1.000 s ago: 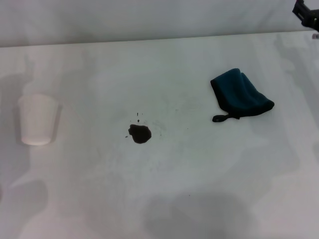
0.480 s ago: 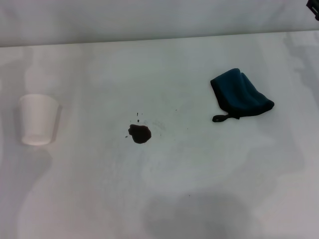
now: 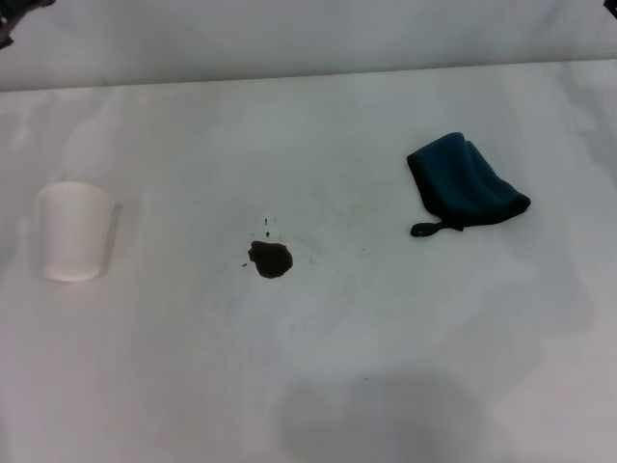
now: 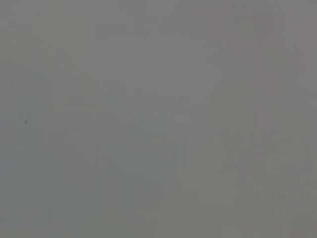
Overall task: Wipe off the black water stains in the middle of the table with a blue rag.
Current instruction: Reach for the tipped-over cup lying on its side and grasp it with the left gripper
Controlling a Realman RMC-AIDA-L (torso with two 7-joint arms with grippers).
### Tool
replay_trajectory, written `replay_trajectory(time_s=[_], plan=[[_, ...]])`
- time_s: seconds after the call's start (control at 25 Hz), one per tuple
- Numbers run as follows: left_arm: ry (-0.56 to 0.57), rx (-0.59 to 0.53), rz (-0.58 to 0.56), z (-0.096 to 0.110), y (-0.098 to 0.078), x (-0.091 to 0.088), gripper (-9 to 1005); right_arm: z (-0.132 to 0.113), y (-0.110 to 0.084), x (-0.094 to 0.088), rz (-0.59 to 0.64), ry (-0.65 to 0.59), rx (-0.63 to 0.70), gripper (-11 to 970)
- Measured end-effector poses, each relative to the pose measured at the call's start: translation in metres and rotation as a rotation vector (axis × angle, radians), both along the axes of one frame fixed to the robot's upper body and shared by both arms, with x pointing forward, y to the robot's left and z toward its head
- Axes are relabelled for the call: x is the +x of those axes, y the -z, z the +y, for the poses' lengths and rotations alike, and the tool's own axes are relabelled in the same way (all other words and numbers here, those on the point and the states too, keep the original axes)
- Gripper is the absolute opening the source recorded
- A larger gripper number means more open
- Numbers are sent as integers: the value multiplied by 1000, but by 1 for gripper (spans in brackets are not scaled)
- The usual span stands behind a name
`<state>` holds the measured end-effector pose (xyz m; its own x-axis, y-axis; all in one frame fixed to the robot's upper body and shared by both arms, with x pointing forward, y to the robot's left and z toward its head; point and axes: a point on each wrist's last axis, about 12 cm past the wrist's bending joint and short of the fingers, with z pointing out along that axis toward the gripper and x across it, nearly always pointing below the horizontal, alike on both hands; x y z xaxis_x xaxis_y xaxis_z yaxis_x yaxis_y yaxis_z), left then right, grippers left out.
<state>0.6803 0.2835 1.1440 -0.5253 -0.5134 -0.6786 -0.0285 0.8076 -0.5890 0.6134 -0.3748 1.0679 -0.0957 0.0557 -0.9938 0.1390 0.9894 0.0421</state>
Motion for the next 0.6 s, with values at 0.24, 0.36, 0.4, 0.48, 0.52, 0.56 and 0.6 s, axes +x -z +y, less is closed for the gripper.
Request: replay_trajectory(time_s=[0.24,0.36,0.4,0.48,0.52,0.56,0.6], plan=[[168,-67,76,38,-41,-16,877,-2,3,-3,8,4,1,873],[225,-63,133,56,-64,-25,877,-1,2,-2,8,2,2,873],[242,-57,145,61,-74,-29,877,-1,2,-2,7,2,2,873],[285,-31,179,68,-95,-35,877,0,2,-1,6,0,2,873],[304,-18,190,69,-102,-37,877,0,1,-1,5,-1,2,873],[333,1,217,70,-112,-39,876,0,1,0,5,-1,2,873],[358,21,248,70,-120,-41,876,0,1,0,4,-2,2,873]])
